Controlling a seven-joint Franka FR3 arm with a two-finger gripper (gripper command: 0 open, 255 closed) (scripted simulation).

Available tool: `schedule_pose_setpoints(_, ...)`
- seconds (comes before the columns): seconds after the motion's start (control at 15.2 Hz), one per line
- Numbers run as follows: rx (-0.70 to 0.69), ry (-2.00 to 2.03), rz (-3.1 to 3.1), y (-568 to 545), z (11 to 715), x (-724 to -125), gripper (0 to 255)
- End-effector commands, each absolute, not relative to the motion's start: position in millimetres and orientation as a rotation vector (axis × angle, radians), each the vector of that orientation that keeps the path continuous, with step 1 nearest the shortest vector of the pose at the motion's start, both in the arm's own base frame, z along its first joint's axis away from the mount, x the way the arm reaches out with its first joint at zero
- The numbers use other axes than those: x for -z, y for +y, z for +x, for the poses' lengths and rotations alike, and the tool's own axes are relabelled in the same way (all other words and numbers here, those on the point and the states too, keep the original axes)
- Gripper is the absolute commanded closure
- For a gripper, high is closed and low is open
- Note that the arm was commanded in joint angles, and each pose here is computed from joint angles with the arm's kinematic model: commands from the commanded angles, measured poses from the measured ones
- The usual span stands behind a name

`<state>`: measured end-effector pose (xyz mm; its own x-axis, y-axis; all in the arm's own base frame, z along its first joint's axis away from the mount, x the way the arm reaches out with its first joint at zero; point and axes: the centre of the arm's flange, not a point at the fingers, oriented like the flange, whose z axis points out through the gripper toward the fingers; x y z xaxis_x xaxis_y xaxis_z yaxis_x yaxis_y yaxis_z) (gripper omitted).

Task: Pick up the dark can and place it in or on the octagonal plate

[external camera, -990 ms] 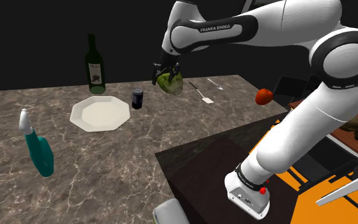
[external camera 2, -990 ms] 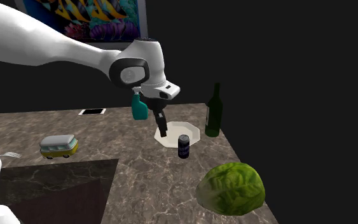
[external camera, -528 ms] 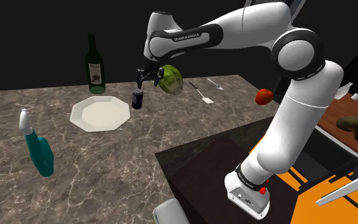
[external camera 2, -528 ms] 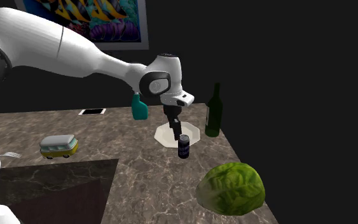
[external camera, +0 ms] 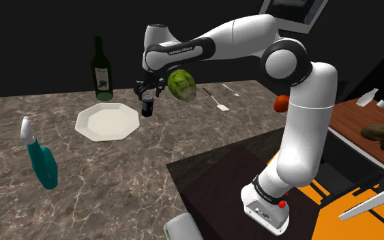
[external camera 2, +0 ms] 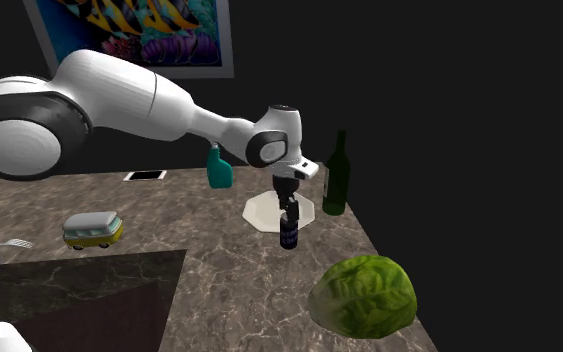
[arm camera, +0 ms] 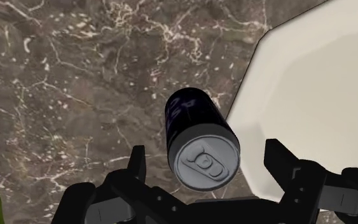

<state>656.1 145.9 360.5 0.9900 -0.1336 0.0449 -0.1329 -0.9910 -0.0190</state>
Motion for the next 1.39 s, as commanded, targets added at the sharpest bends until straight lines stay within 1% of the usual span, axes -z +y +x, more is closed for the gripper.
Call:
schedule_pose_setpoints(0.0, 0.072, 0.209, -3.118, 147, 657, -350, 0)
schedule_pose_setpoints(0.2, 0.072, 0.209, -3.118, 147, 658, -331, 0)
schedule_pose_setpoints(0.73, 0.072, 0.209, -3.118, 147, 658, -331, 0)
schedule_pose_setpoints(0.79, 0.072, 0.209, -3.118, 147, 658, -331, 255)
schedule_pose_setpoints(1.32, 0.072, 0.209, -3.118, 147, 658, -331, 255)
